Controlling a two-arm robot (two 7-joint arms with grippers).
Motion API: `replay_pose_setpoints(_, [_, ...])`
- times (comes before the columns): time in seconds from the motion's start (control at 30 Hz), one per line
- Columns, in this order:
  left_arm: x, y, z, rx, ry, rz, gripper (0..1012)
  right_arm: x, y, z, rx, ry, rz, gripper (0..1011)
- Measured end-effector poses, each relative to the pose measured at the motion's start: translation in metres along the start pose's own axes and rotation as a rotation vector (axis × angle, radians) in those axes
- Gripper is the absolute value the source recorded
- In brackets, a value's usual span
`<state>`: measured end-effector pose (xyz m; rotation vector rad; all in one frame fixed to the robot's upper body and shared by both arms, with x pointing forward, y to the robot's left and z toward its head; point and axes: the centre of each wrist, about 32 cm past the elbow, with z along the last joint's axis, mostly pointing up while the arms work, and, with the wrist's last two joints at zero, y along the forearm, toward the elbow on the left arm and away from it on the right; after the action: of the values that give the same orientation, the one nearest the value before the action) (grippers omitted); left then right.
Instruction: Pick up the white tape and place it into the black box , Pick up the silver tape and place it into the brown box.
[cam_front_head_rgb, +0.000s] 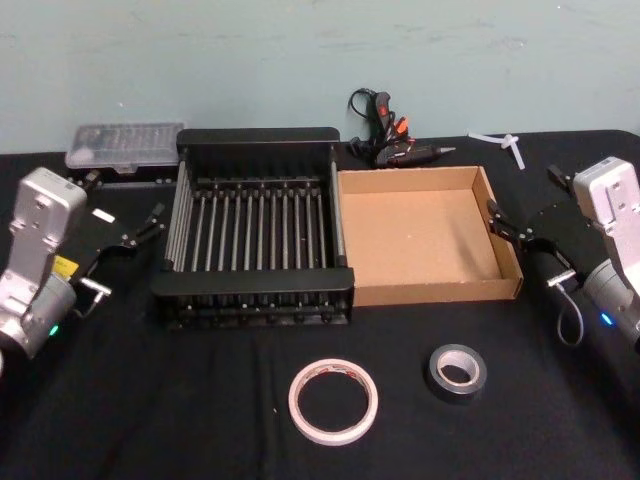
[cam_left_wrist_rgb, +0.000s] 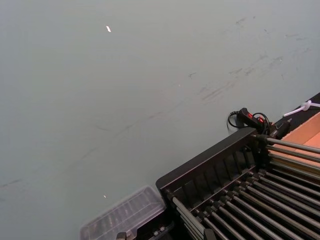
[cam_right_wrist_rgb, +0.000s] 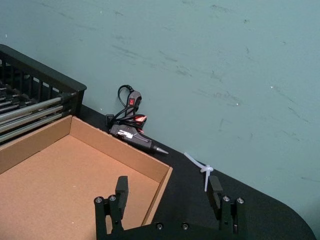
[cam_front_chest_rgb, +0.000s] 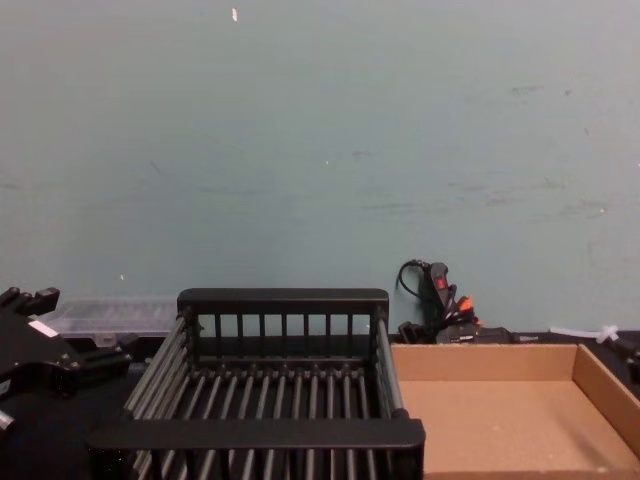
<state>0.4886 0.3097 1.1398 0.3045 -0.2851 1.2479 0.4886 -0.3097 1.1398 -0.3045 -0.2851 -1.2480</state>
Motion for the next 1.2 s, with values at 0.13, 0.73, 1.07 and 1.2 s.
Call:
replay_pose_setpoints(0.13, [0.0, 0.0, 0.0, 0.0, 0.0, 0.0, 1001, 0.0, 0.0, 0.0, 0.0, 0.0, 0.0, 1002])
replay_pose_setpoints(0.73, [0.0, 0.0, 0.0, 0.0, 0.0, 0.0, 1001, 0.0, 0.0, 0.0, 0.0, 0.0, 0.0, 1002])
replay_pose_setpoints(1.07, [0.0, 0.0, 0.0, 0.0, 0.0, 0.0, 1002, 0.0, 0.0, 0.0, 0.0, 0.0, 0.0, 1002])
replay_pose_setpoints(1.2, [0.0, 0.0, 0.0, 0.0, 0.0, 0.0, 1002, 0.0, 0.0, 0.0, 0.0, 0.0, 0.0, 1002])
